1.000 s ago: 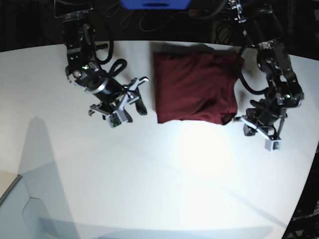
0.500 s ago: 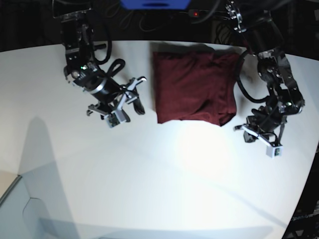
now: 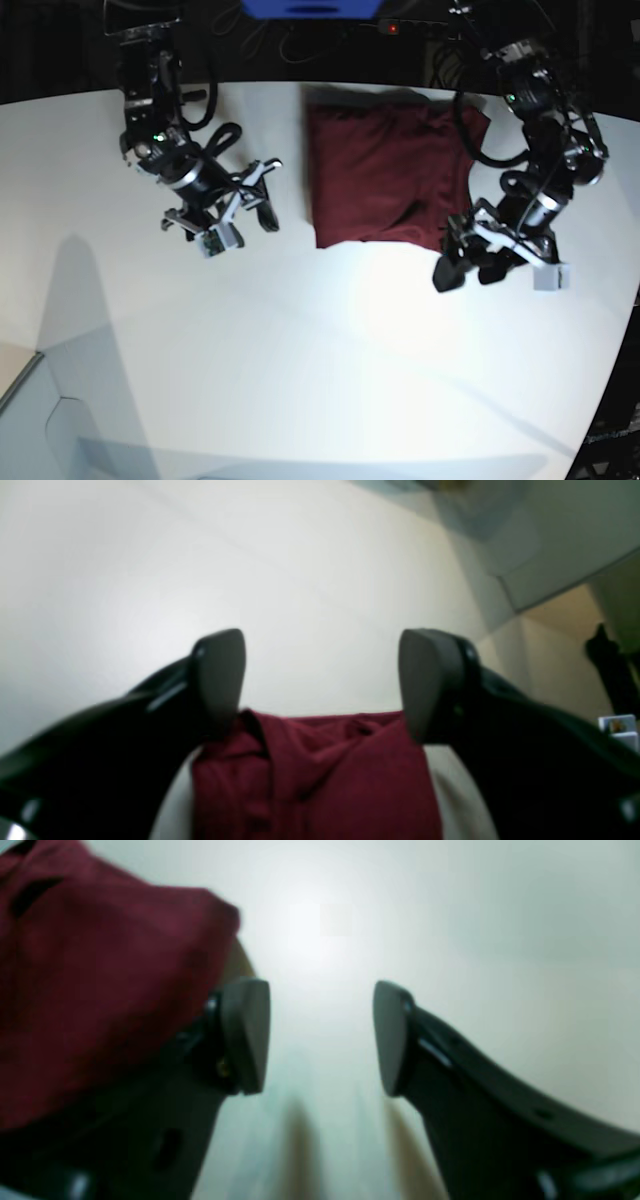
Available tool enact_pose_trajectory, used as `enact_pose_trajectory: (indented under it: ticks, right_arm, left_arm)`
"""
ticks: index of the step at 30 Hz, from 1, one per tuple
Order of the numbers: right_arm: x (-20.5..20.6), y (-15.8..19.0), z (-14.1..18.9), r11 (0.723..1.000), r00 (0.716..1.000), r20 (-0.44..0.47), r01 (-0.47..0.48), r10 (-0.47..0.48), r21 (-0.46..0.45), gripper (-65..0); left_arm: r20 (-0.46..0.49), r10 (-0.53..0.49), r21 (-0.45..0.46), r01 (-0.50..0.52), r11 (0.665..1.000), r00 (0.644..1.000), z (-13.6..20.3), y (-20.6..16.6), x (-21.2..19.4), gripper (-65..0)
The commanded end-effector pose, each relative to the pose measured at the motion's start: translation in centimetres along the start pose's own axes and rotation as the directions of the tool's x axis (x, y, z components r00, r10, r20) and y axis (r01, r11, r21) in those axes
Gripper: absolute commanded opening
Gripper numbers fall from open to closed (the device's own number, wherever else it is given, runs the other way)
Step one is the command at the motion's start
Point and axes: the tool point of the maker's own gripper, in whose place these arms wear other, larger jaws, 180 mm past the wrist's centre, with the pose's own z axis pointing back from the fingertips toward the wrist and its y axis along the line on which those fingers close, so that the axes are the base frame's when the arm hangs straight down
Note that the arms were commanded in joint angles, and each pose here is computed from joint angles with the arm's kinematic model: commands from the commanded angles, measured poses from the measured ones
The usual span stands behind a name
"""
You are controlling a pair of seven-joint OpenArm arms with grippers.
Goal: Layout the t-shirt on the table in an organized manner, then fold the t-shirt properly
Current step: 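Move the left gripper to the bundle side and grasp its edge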
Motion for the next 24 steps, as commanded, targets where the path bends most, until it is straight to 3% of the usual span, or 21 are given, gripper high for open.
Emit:
enact_pose_trajectory:
  ticks: [1,6,13,21,24]
  right_arm:
    - [1.6,-0.7,0.3,1.0,0.998,0.055,-0.002,0.003,-0.014,-29.8]
    - [1.3,-3.1,1.1,0.997,0.999,0.052,0.011,-0.008,-0.071,-29.6]
    - [0.6,-3.2,1.4,0.997,0.999,0.039,0.017,-0.014,-0.079,-29.8]
    - [-0.1,-3.0,1.6,0.997,0.999,0.025,0.023,-0.021,-0.076,-29.8]
    - [-0.2,-3.5,1.9,0.997,1.0,0.018,0.007,-0.005,-0.082,-29.8]
  left_arm:
    - [0.015,-0.007,-0.013,0.007,1.0,1.0,0.5,-0.3,0.3,-12.1]
    - [-0.081,0.0,0.04,0.003,0.999,0.997,2.5,1.6,-3.3,-5.3]
    - [-0.166,-0.045,0.094,0.061,0.994,0.985,4.7,4.0,-4.9,-3.9]
    - [-0.229,0.06,0.125,-0.032,0.992,0.972,2.7,6.9,-7.2,-3.9]
    - [-0.278,0.05,0.105,-0.021,0.994,0.959,1.6,6.6,-8.3,-3.9]
